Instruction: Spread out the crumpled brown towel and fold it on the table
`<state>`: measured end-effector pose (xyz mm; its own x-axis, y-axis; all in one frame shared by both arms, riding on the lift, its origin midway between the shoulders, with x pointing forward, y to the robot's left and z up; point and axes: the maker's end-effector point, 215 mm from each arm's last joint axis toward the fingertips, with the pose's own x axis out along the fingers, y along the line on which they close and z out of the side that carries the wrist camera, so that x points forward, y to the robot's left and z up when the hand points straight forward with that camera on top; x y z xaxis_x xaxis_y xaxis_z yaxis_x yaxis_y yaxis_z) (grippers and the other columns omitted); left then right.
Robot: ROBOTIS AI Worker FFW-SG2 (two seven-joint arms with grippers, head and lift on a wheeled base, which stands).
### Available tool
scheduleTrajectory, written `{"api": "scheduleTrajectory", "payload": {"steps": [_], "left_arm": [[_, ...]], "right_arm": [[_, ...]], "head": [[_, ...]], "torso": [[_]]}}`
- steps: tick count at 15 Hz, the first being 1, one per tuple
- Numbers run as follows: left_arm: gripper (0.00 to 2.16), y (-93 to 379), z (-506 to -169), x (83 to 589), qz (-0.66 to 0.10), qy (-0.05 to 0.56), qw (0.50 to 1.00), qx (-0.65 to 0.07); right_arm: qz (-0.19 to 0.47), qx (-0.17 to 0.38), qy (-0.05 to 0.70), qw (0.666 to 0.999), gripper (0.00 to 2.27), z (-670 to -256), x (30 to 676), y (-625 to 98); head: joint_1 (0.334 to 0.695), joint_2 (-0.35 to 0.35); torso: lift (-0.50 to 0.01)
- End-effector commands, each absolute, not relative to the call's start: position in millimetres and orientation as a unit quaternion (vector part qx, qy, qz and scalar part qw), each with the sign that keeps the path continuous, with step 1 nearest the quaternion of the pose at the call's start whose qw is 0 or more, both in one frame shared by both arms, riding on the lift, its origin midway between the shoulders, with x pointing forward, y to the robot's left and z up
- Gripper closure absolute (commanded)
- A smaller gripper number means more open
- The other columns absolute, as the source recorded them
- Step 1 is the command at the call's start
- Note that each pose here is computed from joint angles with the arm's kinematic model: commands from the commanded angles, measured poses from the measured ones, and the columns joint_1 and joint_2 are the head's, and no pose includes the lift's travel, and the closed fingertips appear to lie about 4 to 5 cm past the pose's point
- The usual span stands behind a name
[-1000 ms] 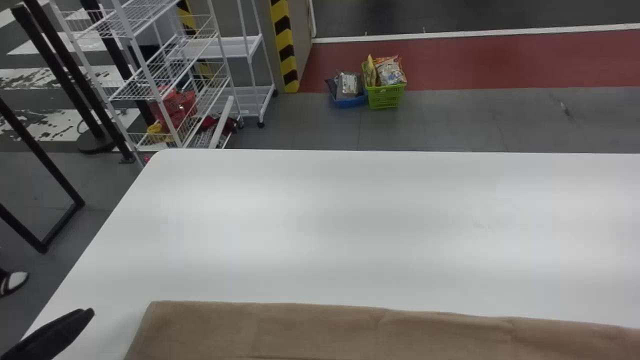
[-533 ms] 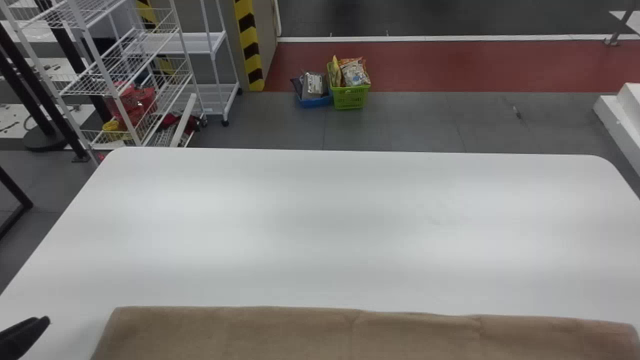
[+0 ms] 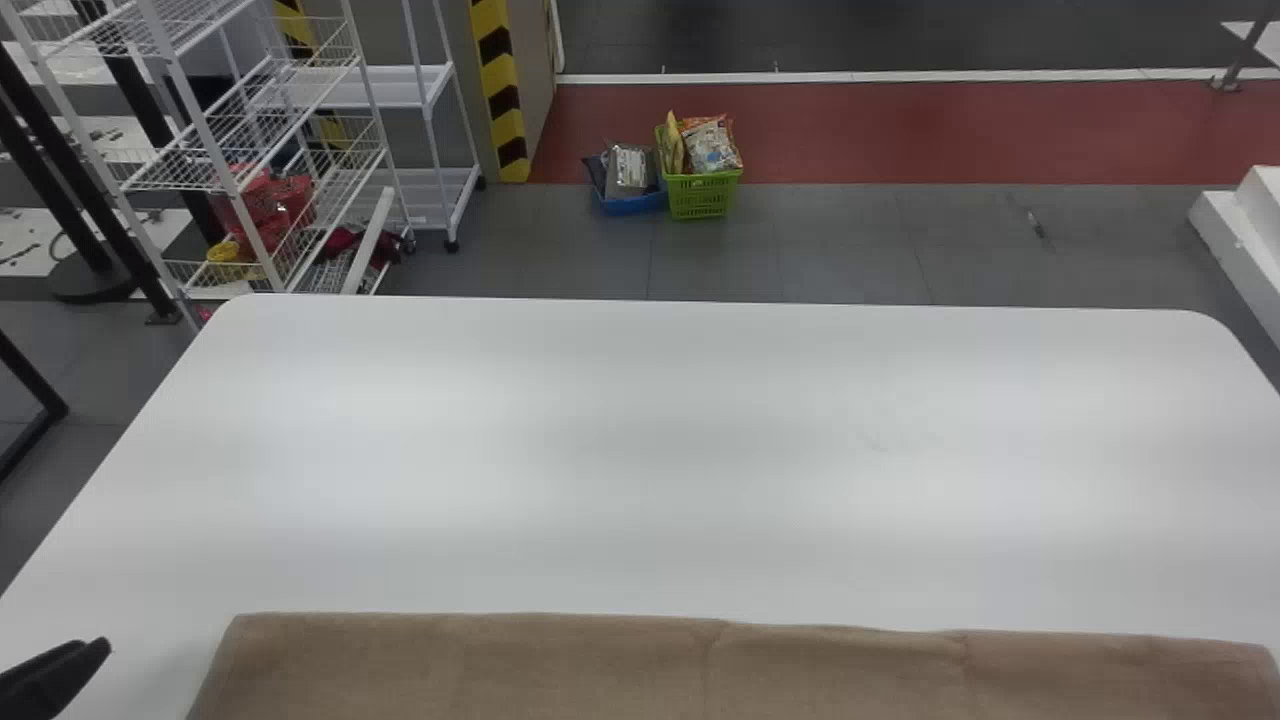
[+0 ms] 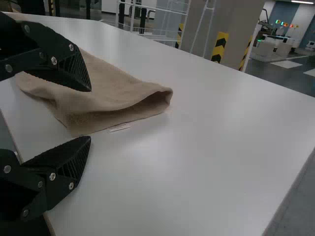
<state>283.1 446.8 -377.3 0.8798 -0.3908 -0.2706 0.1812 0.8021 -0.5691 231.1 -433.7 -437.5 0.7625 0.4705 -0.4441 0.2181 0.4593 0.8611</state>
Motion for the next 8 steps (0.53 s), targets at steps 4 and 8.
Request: {"api": "scheduleTrajectory", "payload": {"steps": [4,8], "left_arm": [[0.52,442,-376,283,-0.156,0.189,0.928,-0.28],[0.52,434,-383,277,-0.144,0.201,0.918,-0.31]], "right_arm": [[0.077,0.509,0.292,0.806,0.11,-414,245,-440],[0.108,0.504,0.253,0.819,0.12,-400,260,-418]], "head": [[0.695,0.0],[0.695,0.02]], "torso": [[-0.127],[-0.127]]}}
